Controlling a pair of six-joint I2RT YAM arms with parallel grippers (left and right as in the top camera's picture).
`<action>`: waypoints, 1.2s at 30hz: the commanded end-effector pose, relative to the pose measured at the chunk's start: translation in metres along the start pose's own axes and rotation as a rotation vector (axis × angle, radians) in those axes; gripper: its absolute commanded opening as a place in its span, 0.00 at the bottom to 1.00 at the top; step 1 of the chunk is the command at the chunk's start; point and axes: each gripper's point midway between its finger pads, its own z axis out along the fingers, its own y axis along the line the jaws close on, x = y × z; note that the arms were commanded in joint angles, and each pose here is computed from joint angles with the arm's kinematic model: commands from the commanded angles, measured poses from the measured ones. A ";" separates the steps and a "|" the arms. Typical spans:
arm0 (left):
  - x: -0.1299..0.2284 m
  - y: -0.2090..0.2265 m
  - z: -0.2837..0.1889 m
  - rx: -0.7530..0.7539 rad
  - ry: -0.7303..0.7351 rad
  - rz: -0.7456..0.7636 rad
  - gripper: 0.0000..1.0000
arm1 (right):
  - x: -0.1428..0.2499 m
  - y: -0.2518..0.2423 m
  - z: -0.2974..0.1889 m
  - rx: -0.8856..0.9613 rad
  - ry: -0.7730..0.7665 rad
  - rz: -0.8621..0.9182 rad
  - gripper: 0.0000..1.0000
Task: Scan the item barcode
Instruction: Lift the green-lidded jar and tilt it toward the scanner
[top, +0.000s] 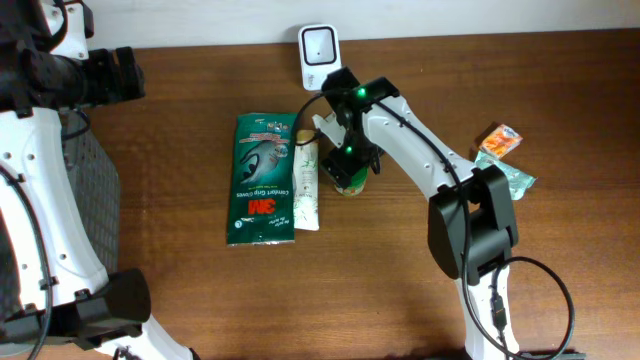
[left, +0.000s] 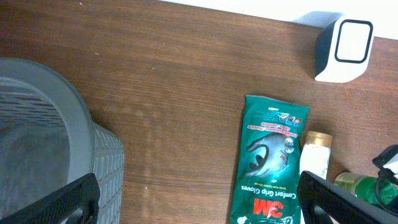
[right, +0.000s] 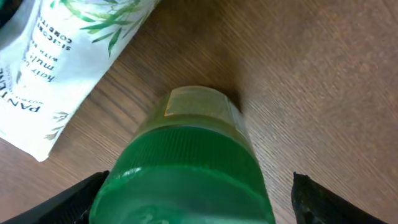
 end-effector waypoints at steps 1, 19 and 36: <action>-0.001 -0.002 -0.001 0.011 -0.007 0.010 0.99 | 0.000 -0.002 0.003 -0.006 -0.006 0.014 0.85; -0.001 -0.002 -0.001 0.011 -0.007 0.010 0.99 | -0.019 0.014 -0.054 -0.090 -0.090 0.008 0.52; -0.001 -0.002 -0.001 0.011 -0.007 0.010 0.99 | -0.055 0.088 -0.235 -0.911 -0.556 -0.040 0.48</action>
